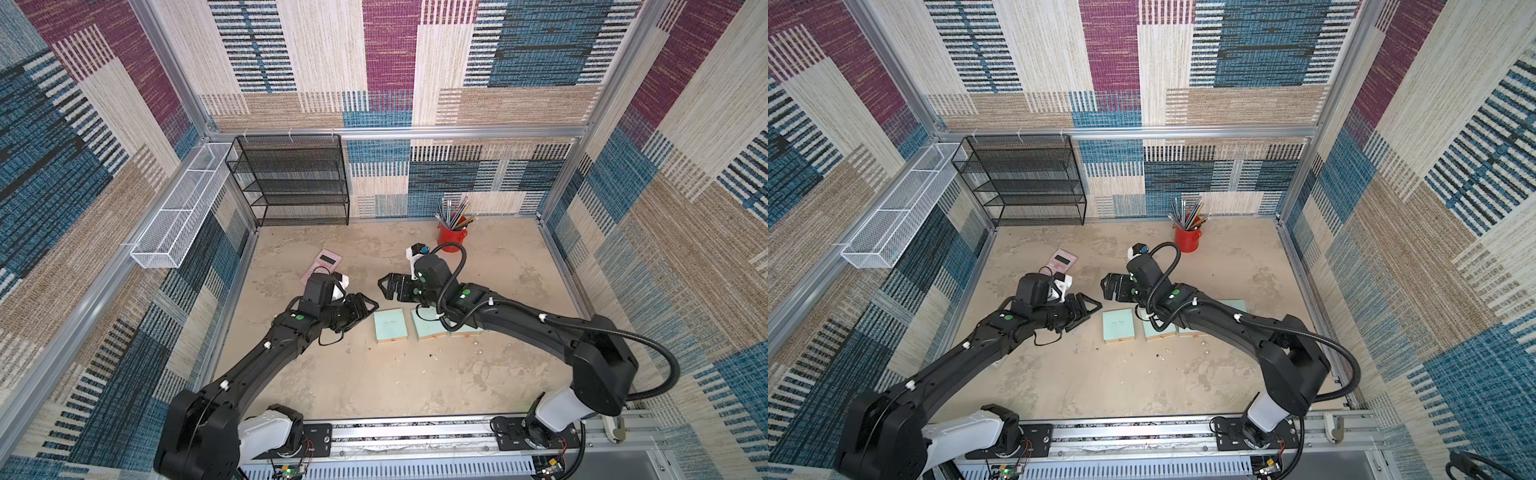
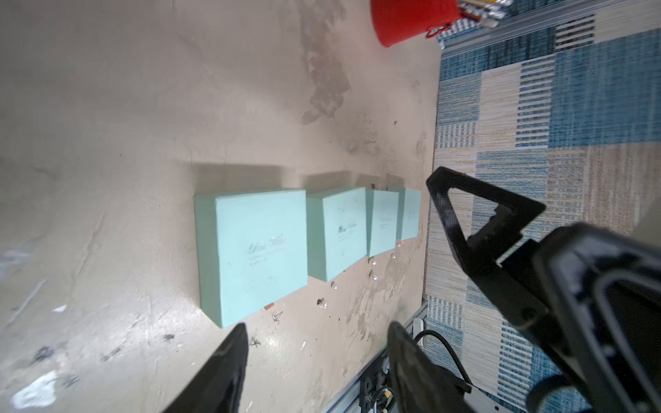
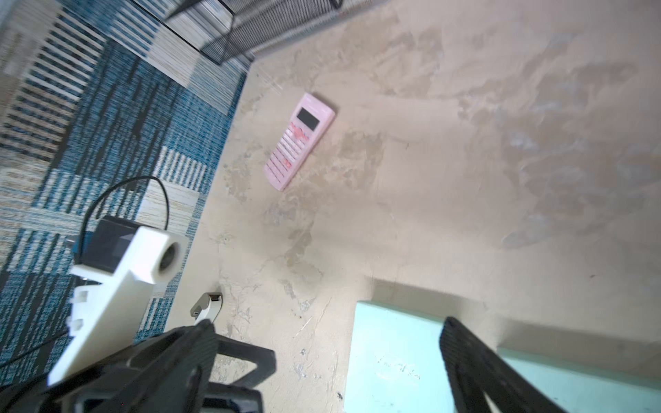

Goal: Take out the earrings from the drawer-style jewelry box
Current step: Move the jewelry box to the center of the board, then reset both arms

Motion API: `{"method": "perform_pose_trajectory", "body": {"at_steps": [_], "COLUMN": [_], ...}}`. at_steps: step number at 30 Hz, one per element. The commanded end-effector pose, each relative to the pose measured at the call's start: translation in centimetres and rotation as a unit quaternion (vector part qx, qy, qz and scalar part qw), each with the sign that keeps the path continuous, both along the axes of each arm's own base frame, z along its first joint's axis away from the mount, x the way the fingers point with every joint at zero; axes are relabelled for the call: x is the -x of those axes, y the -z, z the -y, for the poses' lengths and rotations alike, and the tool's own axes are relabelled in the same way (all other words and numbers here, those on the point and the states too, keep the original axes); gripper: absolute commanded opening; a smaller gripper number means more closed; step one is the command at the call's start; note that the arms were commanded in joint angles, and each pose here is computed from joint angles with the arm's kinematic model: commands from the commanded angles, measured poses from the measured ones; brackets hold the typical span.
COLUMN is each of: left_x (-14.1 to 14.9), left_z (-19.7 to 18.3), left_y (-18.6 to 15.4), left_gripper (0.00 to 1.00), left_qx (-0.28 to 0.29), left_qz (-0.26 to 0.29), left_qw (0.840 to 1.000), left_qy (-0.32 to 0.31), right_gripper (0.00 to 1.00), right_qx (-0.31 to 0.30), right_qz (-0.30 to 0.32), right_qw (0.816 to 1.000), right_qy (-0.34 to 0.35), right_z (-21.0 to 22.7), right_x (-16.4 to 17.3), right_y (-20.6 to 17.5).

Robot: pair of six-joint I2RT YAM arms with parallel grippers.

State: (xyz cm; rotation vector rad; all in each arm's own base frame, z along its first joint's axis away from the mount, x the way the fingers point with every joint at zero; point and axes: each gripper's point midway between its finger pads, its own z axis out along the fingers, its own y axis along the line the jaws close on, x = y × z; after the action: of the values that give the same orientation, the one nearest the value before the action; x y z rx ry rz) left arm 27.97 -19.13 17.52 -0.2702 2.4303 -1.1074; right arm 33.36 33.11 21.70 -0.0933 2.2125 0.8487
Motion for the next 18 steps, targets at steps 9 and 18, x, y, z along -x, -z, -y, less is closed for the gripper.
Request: {"method": "perform_pose_trajectory", "body": {"at_steps": [9, 18], "left_x": [0.1, -3.1], "left_z": [-10.2, -16.4], "left_y": [-6.4, -3.1], "left_gripper": [0.98, 0.98], "left_qx": [-0.216, -0.306], "left_qz": [0.163, 0.224], "left_qw": [0.951, 0.87], "left_qy": [-0.149, -0.314], "right_gripper": [0.99, 0.99], "right_qx": [0.022, 0.068], "right_qz": [0.197, 0.305], "right_qw": [0.972, 0.884], "right_qy": [0.126, 0.347], "right_z": [14.1, 27.5], "right_x": [0.1, 2.9], "right_y": [-8.2, -10.0]}}
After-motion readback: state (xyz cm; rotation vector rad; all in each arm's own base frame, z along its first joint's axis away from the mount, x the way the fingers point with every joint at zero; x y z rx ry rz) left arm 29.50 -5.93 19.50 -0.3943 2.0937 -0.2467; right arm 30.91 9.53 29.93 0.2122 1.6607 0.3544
